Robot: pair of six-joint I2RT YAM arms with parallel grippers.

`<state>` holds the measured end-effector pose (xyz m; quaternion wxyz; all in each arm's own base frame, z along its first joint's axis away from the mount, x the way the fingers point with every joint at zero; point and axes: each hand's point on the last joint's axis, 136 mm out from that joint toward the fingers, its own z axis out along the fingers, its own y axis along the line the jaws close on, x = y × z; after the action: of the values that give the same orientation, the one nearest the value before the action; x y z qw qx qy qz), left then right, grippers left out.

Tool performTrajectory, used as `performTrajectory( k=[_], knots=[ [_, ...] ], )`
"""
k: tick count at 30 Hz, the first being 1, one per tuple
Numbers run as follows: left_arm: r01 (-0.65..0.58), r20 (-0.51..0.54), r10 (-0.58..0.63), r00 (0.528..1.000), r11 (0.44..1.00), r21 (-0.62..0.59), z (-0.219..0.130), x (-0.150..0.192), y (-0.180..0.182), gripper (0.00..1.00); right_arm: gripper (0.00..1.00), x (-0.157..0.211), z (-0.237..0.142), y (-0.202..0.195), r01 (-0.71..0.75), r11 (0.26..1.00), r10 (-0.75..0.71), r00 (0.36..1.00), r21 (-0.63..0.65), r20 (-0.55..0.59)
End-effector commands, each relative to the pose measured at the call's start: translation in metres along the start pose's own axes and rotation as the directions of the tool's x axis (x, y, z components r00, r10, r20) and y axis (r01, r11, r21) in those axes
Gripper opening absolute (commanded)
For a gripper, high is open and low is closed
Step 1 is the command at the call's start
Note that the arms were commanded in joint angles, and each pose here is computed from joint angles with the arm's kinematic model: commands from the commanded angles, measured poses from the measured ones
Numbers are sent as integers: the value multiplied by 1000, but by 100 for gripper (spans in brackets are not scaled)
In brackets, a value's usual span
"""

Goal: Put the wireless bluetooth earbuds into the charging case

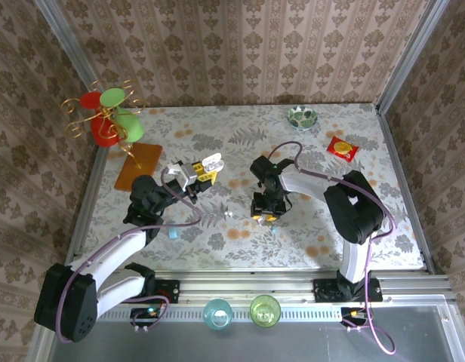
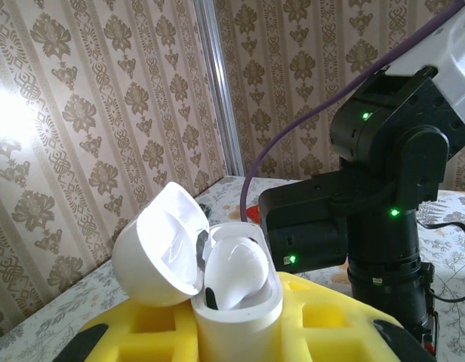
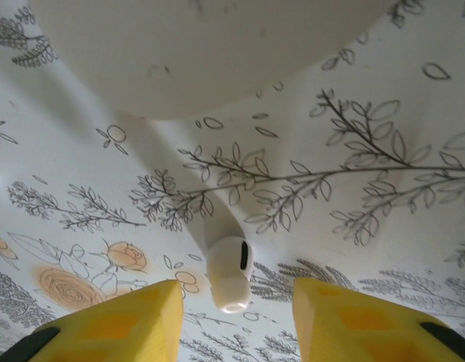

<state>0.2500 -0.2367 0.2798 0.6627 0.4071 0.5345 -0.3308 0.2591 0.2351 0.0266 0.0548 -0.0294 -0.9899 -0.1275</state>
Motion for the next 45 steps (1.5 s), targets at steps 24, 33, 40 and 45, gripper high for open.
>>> performTrajectory(
  k=[24,33,40,45],
  knots=[
    [-38,24,37,999,999,16,5,-6,0,0,20,-8,2,0,-74,997,74,997,-6,11],
    [-19,35,18,999,999,32,13,-1,-4,0,20,-33,-59,21,71,990,-28,949,-125,315],
    [-1,37,-1,999,998,55,21,5,-8,0,18,-47,-142,50,295,928,-80,752,-226,654],
    [20,51,-23,998,999,50,29,8,-7,0,18,-45,-198,67,415,873,-51,603,-259,796]
  ],
)
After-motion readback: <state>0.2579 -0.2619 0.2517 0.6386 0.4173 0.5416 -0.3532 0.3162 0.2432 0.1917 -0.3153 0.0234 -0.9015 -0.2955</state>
